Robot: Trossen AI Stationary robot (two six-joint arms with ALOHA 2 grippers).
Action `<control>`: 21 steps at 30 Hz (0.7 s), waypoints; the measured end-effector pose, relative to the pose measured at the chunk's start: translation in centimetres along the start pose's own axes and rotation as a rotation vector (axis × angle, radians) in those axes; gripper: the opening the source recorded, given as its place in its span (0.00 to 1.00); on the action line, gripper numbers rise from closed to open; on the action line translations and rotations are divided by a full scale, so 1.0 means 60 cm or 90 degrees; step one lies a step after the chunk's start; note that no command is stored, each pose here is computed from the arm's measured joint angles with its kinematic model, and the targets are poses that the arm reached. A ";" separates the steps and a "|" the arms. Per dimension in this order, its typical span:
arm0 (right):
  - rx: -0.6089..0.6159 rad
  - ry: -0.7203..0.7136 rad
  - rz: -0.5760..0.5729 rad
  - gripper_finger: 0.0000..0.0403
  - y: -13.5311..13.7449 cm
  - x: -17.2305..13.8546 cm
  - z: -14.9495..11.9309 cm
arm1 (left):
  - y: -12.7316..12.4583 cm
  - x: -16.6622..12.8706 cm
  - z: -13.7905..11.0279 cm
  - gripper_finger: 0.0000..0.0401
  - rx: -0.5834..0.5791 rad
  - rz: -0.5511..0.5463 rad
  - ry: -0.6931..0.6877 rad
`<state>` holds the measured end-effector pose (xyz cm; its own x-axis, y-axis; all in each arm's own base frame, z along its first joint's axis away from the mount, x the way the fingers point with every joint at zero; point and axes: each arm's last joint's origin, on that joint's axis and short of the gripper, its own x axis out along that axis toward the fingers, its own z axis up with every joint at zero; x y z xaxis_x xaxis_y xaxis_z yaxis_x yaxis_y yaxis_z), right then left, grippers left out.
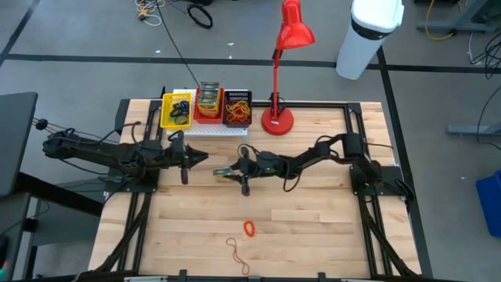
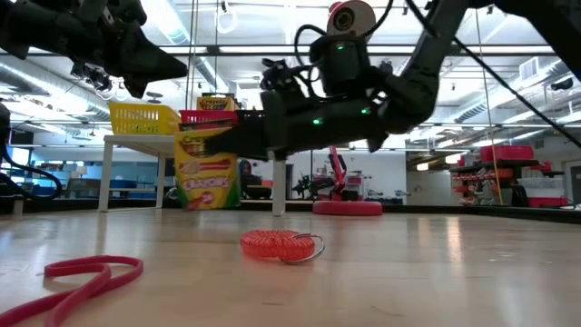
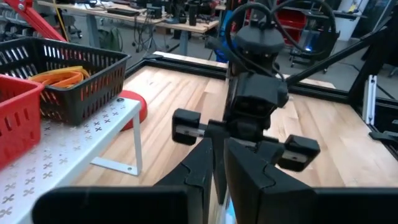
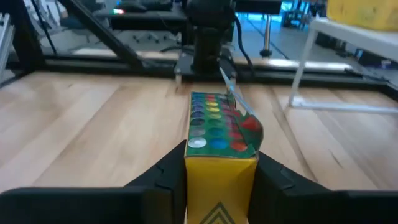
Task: Pick & Place Office Desk Supplies
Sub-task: Put the crayon box into the red bin on the shelf
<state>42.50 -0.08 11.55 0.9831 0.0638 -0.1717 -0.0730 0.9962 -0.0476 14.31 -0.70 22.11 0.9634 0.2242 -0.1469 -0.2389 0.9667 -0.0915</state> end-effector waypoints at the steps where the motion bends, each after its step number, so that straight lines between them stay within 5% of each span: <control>1: -0.002 -0.005 0.001 0.31 0.000 0.008 0.000 | 0.000 0.000 0.000 0.12 0.000 0.000 0.000; 10: -0.022 -0.004 -0.006 0.27 -0.002 0.028 0.000 | -0.001 0.005 -0.006 0.12 0.002 0.002 0.019; 21: -0.020 0.030 -0.036 0.44 -0.004 0.028 -0.008 | -0.004 0.019 -0.018 0.13 -0.009 0.009 0.055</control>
<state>44.09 -0.23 10.81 0.9770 0.0036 -0.2132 -0.0231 0.9957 -0.0892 15.31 -0.81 20.93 0.9461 0.2254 -0.2326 -0.2543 0.9617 -0.1022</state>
